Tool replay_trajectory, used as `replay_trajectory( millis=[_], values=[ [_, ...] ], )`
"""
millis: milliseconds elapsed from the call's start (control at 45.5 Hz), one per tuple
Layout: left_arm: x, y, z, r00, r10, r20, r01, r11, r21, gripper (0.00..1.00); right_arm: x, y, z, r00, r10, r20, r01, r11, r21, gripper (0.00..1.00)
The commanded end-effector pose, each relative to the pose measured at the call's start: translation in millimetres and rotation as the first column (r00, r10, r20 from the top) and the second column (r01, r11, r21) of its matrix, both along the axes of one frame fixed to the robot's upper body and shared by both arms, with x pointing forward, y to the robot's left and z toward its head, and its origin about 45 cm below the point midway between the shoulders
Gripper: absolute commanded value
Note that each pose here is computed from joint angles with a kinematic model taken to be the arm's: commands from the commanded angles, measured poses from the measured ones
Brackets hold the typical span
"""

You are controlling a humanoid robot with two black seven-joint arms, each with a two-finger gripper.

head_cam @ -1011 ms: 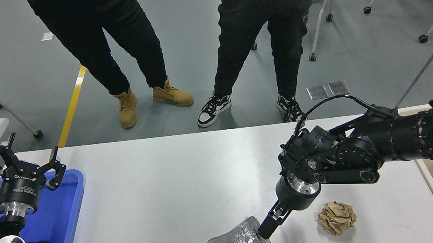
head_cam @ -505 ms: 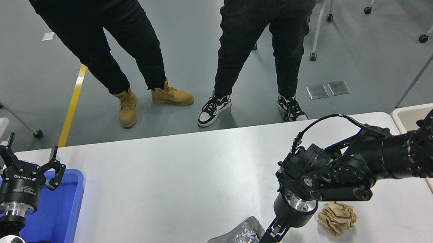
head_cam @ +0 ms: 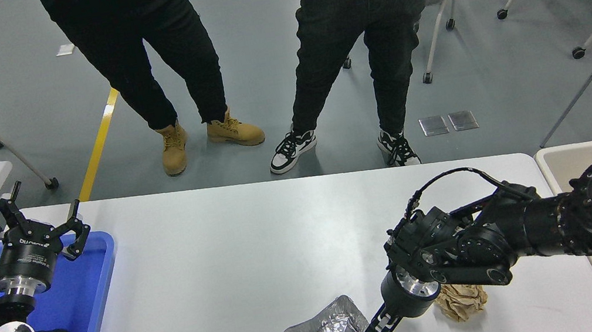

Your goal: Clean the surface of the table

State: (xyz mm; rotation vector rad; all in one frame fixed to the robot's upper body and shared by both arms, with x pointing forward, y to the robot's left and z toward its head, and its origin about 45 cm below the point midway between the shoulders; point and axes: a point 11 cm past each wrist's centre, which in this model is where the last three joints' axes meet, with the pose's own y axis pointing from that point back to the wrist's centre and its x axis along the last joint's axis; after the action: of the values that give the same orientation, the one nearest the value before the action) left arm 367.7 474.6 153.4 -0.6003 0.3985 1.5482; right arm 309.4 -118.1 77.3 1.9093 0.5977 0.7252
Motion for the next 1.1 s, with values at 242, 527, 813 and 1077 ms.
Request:
replay_trajectory(
  millis=[242, 527, 813, 1077],
  values=[
    [0.0, 0, 0, 1.0, 0.0, 0.0, 0.0, 1.0, 0.0, 1.0, 9, -5, 15, 0.999, 0.053, -0.001, -0.053, 0.998, 0.032, 0.0],
    [0.0, 0, 0, 1.0, 0.0, 0.0, 0.0, 1.0, 0.0, 1.0, 19, -9, 26, 0.999, 0.05, 0.022, -0.051, 0.998, 0.046, 0.0],
    [0.0, 0, 0, 1.0, 0.0, 0.0, 0.0, 1.0, 0.0, 1.0, 31, -13, 38, 0.998, 0.025, 0.05, -0.028, 0.997, 0.066, 0.0],
    [0.0, 0, 0, 1.0, 0.0, 0.0, 0.0, 1.0, 0.0, 1.0, 57, -20, 74, 0.994, -0.015, 0.104, 0.002, 0.993, 0.121, 0.0]
  ],
)
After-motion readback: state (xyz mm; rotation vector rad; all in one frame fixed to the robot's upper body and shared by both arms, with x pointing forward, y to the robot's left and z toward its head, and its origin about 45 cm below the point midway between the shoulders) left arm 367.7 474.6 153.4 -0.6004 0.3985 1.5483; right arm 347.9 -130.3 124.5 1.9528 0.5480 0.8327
